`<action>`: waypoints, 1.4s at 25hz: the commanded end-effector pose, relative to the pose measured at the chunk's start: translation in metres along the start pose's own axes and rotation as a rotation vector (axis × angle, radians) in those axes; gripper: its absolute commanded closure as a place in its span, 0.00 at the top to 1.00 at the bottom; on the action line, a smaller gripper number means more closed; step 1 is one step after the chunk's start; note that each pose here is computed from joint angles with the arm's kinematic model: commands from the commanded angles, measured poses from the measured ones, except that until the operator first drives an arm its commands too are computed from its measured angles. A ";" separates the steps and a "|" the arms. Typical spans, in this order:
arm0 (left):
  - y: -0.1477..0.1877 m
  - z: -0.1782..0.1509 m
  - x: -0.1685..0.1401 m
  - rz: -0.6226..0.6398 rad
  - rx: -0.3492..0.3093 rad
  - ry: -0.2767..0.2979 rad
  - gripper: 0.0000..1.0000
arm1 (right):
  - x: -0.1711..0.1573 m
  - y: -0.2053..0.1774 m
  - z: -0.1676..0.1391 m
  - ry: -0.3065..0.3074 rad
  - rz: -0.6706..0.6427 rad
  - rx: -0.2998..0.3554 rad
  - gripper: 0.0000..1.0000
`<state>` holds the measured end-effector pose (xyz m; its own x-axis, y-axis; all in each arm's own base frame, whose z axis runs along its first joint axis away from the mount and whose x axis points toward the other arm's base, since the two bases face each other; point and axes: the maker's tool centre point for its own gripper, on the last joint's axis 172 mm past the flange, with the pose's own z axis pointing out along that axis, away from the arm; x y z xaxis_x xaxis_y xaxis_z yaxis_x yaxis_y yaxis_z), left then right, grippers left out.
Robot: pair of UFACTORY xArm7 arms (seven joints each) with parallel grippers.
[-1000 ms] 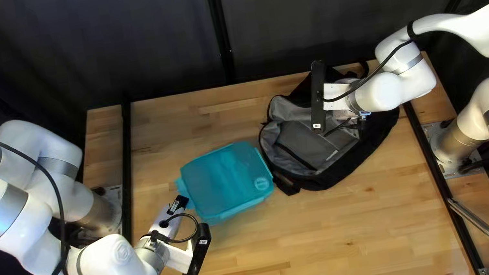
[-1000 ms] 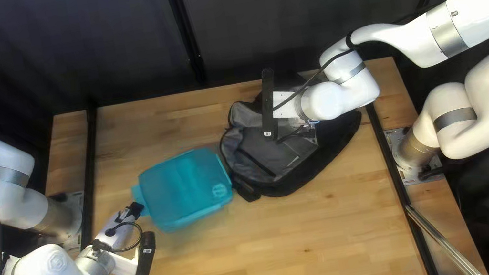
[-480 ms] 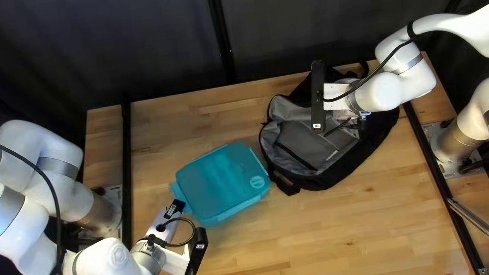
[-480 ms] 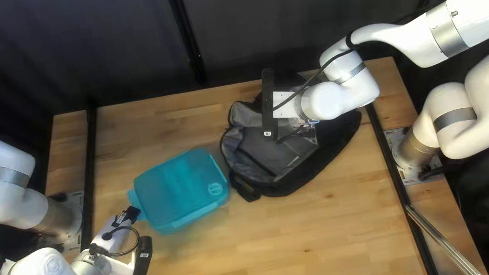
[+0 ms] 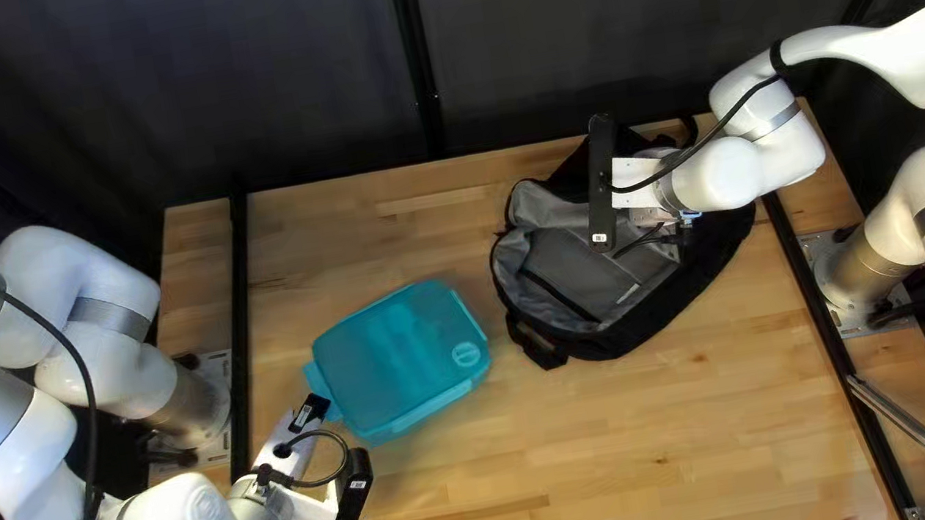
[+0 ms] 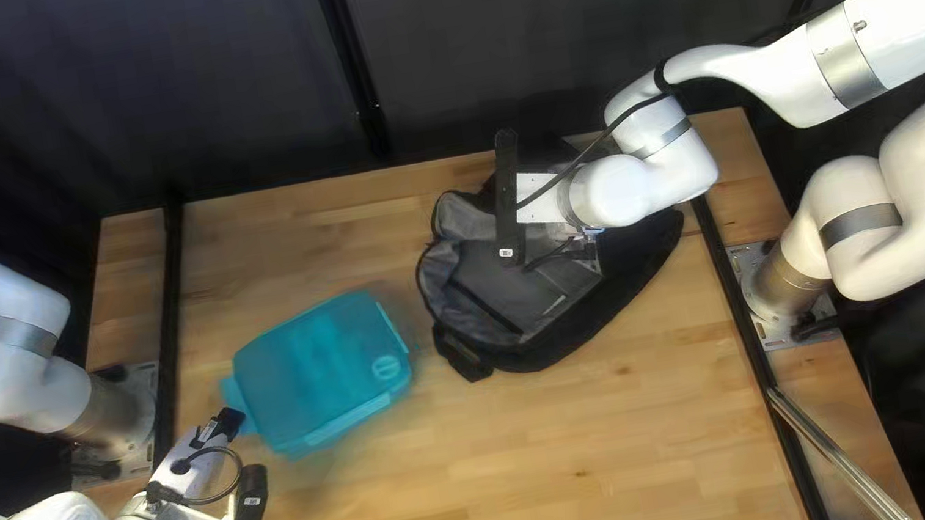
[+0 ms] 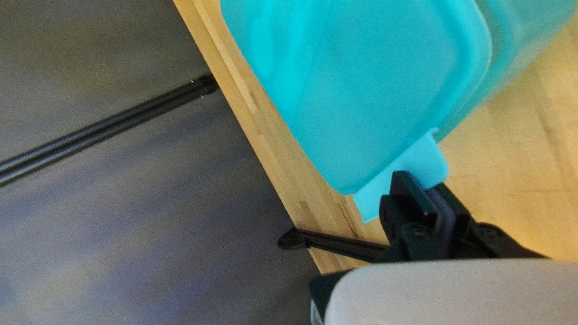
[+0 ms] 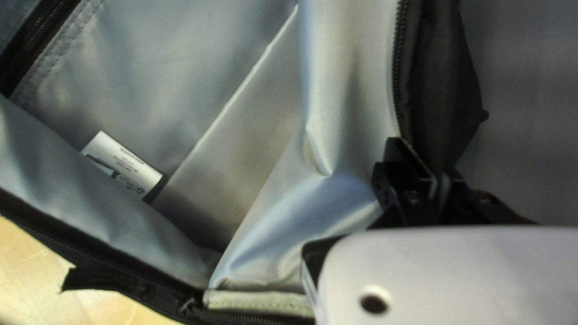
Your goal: Remove a lunch box from a kids backpack
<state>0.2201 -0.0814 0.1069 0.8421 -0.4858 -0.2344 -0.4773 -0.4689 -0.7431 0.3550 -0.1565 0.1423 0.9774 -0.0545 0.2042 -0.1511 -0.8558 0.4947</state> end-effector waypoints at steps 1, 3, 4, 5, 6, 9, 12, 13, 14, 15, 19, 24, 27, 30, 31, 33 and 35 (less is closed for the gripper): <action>0.002 -0.007 0.001 0.012 -0.033 0.015 1.00 | 0.000 0.000 0.000 0.000 0.000 0.000 0.00; -0.001 -0.016 -0.001 0.015 -0.056 0.018 1.00 | 0.000 0.000 0.000 0.000 0.000 0.000 0.00; -0.004 -0.021 -0.002 0.014 -0.063 0.019 1.00 | 0.000 0.000 0.000 0.000 0.000 0.000 0.00; -0.007 -0.028 -0.003 0.011 -0.080 0.019 1.00 | 0.000 0.000 0.000 0.000 0.000 0.000 0.00; -0.009 -0.033 -0.003 0.009 -0.090 0.020 1.00 | 0.000 0.000 0.000 0.000 0.000 0.000 0.00; -0.023 -0.051 -0.002 -0.006 -0.150 0.030 1.00 | 0.000 0.000 0.000 0.000 0.000 0.000 0.00; -0.043 -0.067 0.002 -0.029 -0.208 0.048 1.00 | 0.000 0.000 0.000 0.000 0.000 0.000 0.00; -0.053 -0.075 0.004 -0.042 -0.226 0.060 1.00 | 0.000 0.000 0.000 0.000 0.000 0.000 0.00; -0.061 -0.080 0.005 -0.054 -0.234 0.066 1.00 | 0.000 0.000 0.000 0.000 0.000 0.000 0.00; -0.074 -0.089 0.008 -0.081 -0.245 0.081 1.00 | 0.000 0.000 0.000 0.000 0.000 0.000 0.00; -0.122 -0.122 0.010 -0.182 -0.267 0.137 1.00 | 0.000 0.000 0.000 0.000 0.000 0.000 0.00; -0.197 -0.169 0.007 -0.301 -0.270 0.210 1.00 | 0.000 0.000 0.000 0.000 0.000 0.000 0.00; -0.234 -0.189 0.008 -0.339 -0.283 0.244 1.00 | 0.000 0.000 0.000 0.000 0.000 0.000 0.00; -0.237 -0.190 0.008 -0.343 -0.285 0.249 1.00 | 0.000 0.000 0.000 0.000 0.000 0.000 0.00; -0.237 -0.190 0.008 -0.343 -0.285 0.249 1.00 | 0.000 0.000 0.000 0.000 0.000 0.000 0.00; -0.237 -0.190 0.008 -0.343 -0.285 0.249 1.00 | 0.000 0.000 0.000 0.000 0.000 0.000 1.00; -0.237 -0.190 0.008 -0.343 -0.285 0.249 1.00 | 0.000 0.000 0.000 0.000 0.000 0.000 1.00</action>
<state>0.2920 -0.1144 0.4000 0.8937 -0.4131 0.1751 -0.2624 -0.7978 -0.5429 0.3550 -0.1565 0.1423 0.9774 -0.0545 0.2042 -0.1511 -0.8558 0.4947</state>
